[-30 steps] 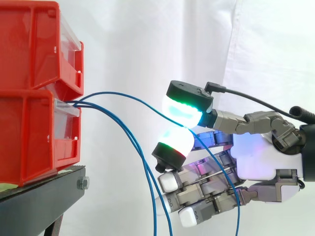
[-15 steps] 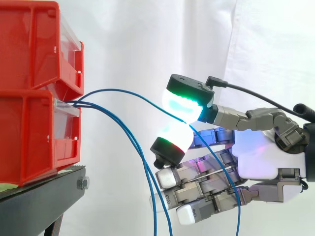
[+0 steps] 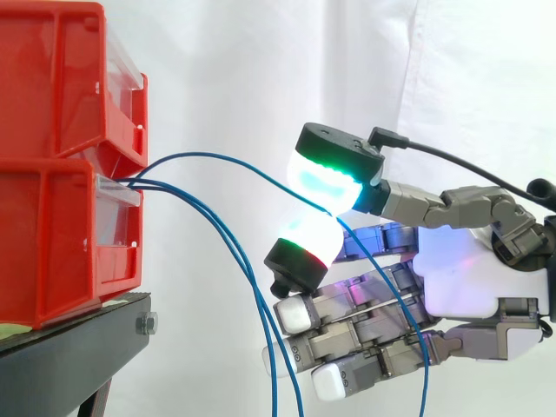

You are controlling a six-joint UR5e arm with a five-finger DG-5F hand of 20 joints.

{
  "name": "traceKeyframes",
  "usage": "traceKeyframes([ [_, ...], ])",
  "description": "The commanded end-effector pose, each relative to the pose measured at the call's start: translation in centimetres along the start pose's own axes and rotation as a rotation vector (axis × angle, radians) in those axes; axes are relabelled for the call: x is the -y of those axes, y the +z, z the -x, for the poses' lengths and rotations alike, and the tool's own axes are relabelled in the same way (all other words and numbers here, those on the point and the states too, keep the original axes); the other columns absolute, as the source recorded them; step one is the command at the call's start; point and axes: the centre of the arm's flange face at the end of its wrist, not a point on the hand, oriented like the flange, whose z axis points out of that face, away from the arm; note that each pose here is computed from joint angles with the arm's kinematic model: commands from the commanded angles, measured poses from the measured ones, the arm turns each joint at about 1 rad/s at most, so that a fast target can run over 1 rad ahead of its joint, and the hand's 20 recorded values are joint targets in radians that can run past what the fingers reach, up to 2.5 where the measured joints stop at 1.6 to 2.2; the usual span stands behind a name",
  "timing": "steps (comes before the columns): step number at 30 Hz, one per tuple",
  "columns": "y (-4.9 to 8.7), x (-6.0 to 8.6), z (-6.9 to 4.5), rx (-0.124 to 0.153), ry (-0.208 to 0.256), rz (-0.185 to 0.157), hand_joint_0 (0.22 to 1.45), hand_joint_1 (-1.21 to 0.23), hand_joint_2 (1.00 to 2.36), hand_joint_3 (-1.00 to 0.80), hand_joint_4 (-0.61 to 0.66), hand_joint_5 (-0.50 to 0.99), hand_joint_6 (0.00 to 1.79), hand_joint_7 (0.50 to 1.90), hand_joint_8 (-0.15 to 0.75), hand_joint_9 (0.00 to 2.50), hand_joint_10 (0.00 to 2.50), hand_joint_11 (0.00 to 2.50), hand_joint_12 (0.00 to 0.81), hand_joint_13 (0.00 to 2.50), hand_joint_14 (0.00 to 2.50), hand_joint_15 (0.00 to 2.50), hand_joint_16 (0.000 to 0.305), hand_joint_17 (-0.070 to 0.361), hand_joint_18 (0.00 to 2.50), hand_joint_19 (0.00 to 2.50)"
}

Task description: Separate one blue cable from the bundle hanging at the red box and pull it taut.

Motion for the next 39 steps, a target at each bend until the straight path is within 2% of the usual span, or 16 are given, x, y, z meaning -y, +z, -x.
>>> traceKeyframes([
  [1, -0.03, -0.05, -0.1, 0.005, 0.002, 0.003, 0.51, -0.72, 1.0, -0.5, 0.21, -0.21, 0.83, 1.05, 0.373, 1.01, 0.02, 0.84, 0.396, 0.75, 0.02, 0.44, 0.047, 0.106, 0.65, 0.46],
  [4, -0.07, -0.05, -0.11, 0.012, 0.003, 0.003, 0.5, -0.71, 1.0, -0.5, 0.21, -0.21, 0.82, 1.05, 0.371, 1.01, 0.02, 0.83, 0.397, 0.75, 0.02, 0.43, 0.047, 0.106, 0.66, 0.47],
  [14, -0.2, 0.07, -0.41, 0.009, 0.001, 0.0, 0.49, -0.68, 1.0, -0.5, 0.21, -0.2, 0.81, 1.04, 0.377, 1.02, 0.02, 0.82, 0.396, 0.75, 0.02, 0.43, 0.048, 0.107, 0.66, 0.46],
  [20, -0.35, 0.13, -0.59, 0.017, 0.001, 0.0, 0.51, -0.64, 1.0, -0.5, 0.2, -0.2, 0.8, 1.06, 0.38, 1.04, 0.02, 0.83, 0.388, 0.76, 0.02, 0.43, 0.046, 0.103, 0.65, 0.46],
  [29, -0.38, 0.12, -1.05, 0.006, 0.005, 0.006, 0.52, -0.63, 1.0, -0.5, 0.2, -0.2, 0.8, 1.06, 0.382, 1.07, 0.02, 0.88, 0.382, 0.81, 0.02, 0.47, 0.044, 0.099, 0.67, 0.41],
  [35, -0.35, 0.09, -1.08, 0.005, 0.007, 0.009, 0.54, -0.63, 1.0, -0.5, 0.19, -0.2, 0.8, 1.06, 0.372, 1.11, 0.02, 1.02, 0.371, 0.9, 0.02, 0.64, 0.041, 0.093, 0.71, 0.44],
  [39, -0.37, 0.18, -0.93, 0.006, 0.004, 0.005, 0.56, -0.65, 1.0, -0.5, 0.19, -0.2, 0.81, 1.05, 0.366, 1.13, 0.02, 1.09, 0.37, 0.99, 0.03, 0.87, 0.042, 0.094, 0.75, 0.51],
])
